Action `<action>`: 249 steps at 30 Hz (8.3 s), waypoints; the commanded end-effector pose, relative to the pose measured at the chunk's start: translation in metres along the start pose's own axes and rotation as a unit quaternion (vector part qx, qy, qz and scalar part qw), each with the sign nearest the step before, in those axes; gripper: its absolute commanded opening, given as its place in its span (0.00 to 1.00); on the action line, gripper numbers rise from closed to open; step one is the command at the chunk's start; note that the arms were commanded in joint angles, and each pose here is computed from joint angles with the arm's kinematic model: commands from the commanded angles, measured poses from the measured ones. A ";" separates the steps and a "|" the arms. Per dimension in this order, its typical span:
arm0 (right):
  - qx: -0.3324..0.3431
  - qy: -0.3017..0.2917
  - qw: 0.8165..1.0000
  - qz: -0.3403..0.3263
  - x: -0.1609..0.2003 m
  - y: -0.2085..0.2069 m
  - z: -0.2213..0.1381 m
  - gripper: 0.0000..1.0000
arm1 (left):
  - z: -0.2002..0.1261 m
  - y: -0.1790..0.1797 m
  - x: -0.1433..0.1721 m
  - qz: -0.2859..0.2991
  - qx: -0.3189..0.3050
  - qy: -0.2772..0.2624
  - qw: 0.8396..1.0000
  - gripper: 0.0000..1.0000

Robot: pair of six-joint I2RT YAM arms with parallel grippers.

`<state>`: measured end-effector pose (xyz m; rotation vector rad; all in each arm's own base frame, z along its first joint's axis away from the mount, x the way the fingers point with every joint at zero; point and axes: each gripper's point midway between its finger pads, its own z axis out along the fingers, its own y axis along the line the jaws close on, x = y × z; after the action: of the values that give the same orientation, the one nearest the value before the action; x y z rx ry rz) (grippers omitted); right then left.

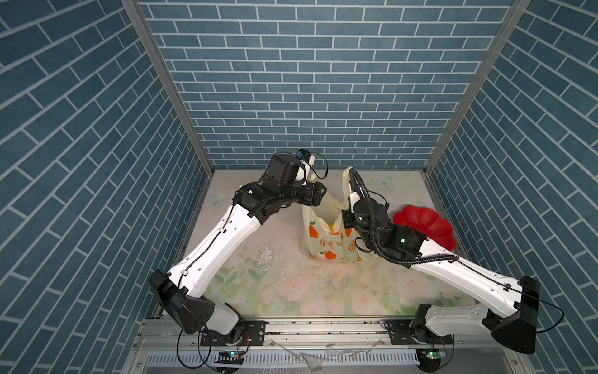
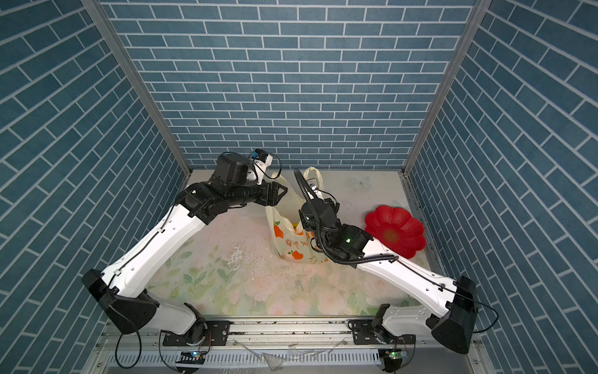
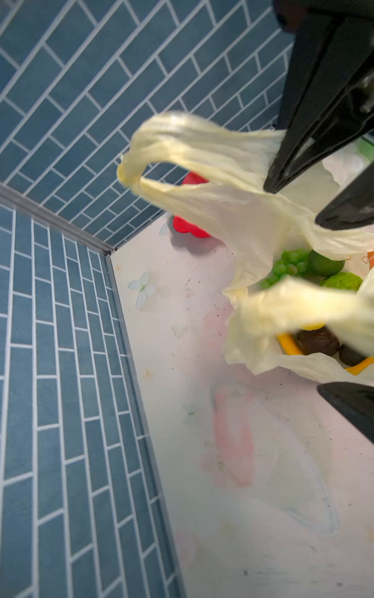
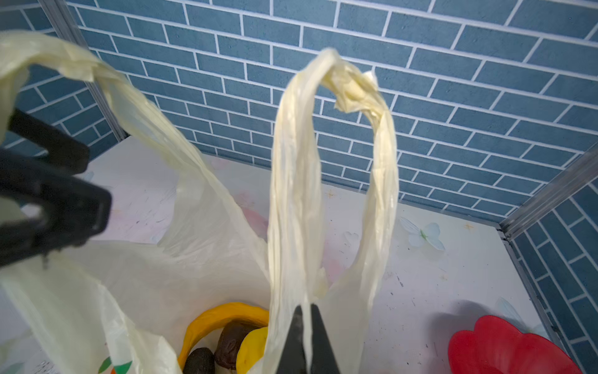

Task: Take fruits out of the plastic bag
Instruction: Spread open the plastic bag at the top-center of the table.

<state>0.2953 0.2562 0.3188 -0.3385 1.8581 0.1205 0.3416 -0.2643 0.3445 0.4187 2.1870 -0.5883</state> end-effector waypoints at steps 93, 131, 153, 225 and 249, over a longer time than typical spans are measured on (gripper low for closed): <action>-0.082 0.059 0.988 0.120 0.098 -0.023 0.036 0.00 | 0.050 0.085 0.123 -0.098 -0.249 0.112 0.957 0.69; -0.016 0.049 0.990 0.130 0.137 -0.067 0.024 0.00 | 0.127 0.139 0.139 -0.239 -0.141 0.107 0.955 0.00; 0.042 0.139 0.987 0.063 0.022 -0.087 -0.038 0.77 | 0.074 0.096 0.090 -0.118 -0.202 0.008 0.972 0.00; -0.002 0.320 0.947 0.013 0.133 0.007 0.078 0.85 | 0.072 0.074 0.103 -0.142 -0.098 0.014 0.985 0.00; 0.047 0.295 0.949 0.100 0.124 -0.063 0.108 0.01 | 0.083 0.106 0.117 -0.161 -0.116 0.042 0.979 0.00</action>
<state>0.3538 0.2036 0.1405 -0.1932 2.5666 -0.0412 0.3666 -0.2202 0.1871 -0.0137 2.3735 -0.4934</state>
